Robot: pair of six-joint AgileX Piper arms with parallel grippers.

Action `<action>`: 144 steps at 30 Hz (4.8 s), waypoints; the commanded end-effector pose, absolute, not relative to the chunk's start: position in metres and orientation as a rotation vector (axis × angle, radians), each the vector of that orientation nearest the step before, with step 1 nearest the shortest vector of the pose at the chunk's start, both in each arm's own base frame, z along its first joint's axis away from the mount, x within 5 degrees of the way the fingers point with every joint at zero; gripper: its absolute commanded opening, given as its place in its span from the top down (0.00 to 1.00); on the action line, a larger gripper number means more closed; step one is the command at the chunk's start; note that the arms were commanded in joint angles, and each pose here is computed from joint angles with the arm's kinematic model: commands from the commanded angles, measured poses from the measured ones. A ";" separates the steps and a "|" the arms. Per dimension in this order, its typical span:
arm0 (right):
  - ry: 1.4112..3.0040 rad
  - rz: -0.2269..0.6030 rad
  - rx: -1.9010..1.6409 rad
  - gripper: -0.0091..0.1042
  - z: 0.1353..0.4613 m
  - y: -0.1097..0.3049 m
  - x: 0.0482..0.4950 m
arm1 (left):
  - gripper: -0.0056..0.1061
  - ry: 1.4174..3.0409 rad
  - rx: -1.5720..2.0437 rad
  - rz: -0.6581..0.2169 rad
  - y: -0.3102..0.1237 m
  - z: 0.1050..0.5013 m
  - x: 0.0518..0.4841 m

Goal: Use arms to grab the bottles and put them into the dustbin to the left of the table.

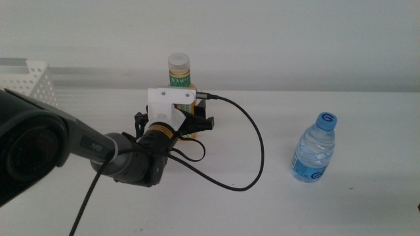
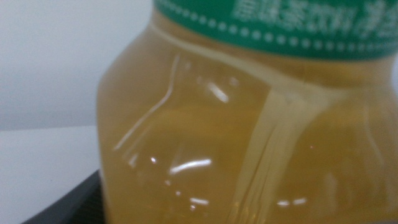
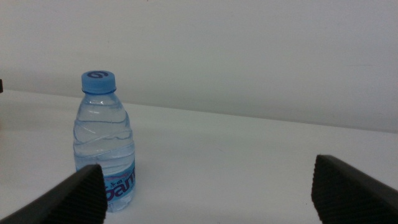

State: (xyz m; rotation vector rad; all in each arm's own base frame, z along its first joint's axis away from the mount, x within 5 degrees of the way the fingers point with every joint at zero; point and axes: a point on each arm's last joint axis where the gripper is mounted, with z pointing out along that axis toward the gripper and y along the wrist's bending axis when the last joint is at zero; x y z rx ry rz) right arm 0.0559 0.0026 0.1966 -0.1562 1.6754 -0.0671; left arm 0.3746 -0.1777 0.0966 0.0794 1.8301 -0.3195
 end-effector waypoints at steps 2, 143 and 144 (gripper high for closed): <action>1.667 -0.079 -0.162 0.15 0.185 0.002 0.055 | 0.34 1.815 0.085 -0.321 -0.178 0.098 0.376; 1.667 -0.079 -0.162 0.15 0.185 0.002 0.055 | 0.97 2.985 0.206 -0.058 0.165 0.260 0.375; 1.667 -0.079 -0.162 0.15 0.185 0.002 0.055 | 0.97 2.997 0.208 -0.057 0.165 0.258 0.374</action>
